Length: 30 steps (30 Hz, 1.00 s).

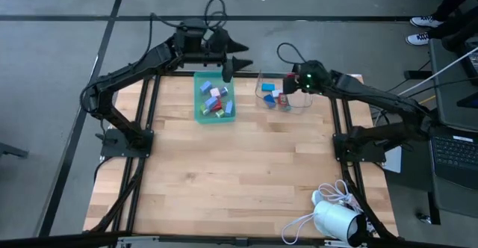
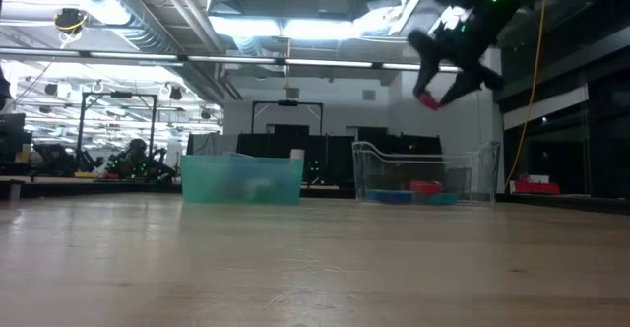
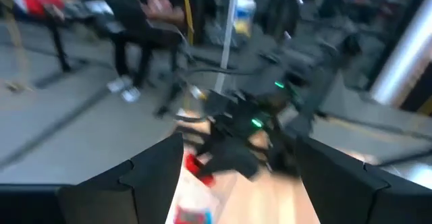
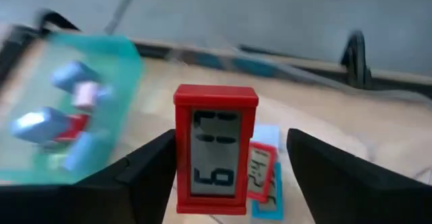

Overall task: Pick & Place Office items
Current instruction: Put the red digital clock into the transparent bin, then return to Home Position

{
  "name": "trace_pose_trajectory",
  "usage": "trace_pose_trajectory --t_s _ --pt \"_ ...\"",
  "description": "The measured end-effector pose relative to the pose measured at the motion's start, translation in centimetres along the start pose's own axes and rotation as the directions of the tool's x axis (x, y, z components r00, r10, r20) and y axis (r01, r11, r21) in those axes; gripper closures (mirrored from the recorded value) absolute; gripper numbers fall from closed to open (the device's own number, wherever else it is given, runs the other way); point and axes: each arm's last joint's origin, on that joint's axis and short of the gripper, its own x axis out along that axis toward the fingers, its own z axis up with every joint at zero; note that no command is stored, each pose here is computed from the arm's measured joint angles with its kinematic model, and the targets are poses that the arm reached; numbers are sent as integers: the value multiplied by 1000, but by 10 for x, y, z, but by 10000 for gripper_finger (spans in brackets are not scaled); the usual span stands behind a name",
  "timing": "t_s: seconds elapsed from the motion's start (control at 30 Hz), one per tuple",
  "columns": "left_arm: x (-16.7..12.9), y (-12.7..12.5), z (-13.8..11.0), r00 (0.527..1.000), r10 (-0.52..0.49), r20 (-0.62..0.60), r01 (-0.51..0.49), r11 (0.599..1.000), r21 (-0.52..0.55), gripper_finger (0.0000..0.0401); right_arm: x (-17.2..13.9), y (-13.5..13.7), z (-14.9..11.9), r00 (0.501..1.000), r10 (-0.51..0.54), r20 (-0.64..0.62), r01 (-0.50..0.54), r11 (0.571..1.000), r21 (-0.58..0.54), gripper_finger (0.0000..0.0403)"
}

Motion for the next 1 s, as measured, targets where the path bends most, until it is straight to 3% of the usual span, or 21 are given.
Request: trace_pose_trajectory --t_s 0.23,0.47,0.63,0.73,0.8,0.9,1.0 --pt "-11 -4 9 997 57 53 -56 998 -14 123 -29 -10 11 994 38 100 -38 999 3 123" --pt "-10 -10 7 999 38 36 -37 999 -24 123 -15 -17 12 996 -49 70 50 999 -18 151" --pt "-7 -16 -1 999 28 -29 -28 999 -30 123 -8 -16 12 999 -8 35 8 1000 -8 173" --pt "-9 -23 2 999 52 -3 -52 999 -12 124 -14 -7 17 990 117 79 -114 993 -44 173" --pt "-18 -31 9 994 90 55 -91 996 4 128 -27 4 21 956 263 130 -252 963 -92 172" --pt "-54 -47 25 979 152 139 -159 986 39 138 -58 17 20 869 463 173 -430 881 -198 171" --pt "-102 -61 34 956 227 186 -240 970 49 149 -94 14 15 810 535 240 -479 840 -255 171"
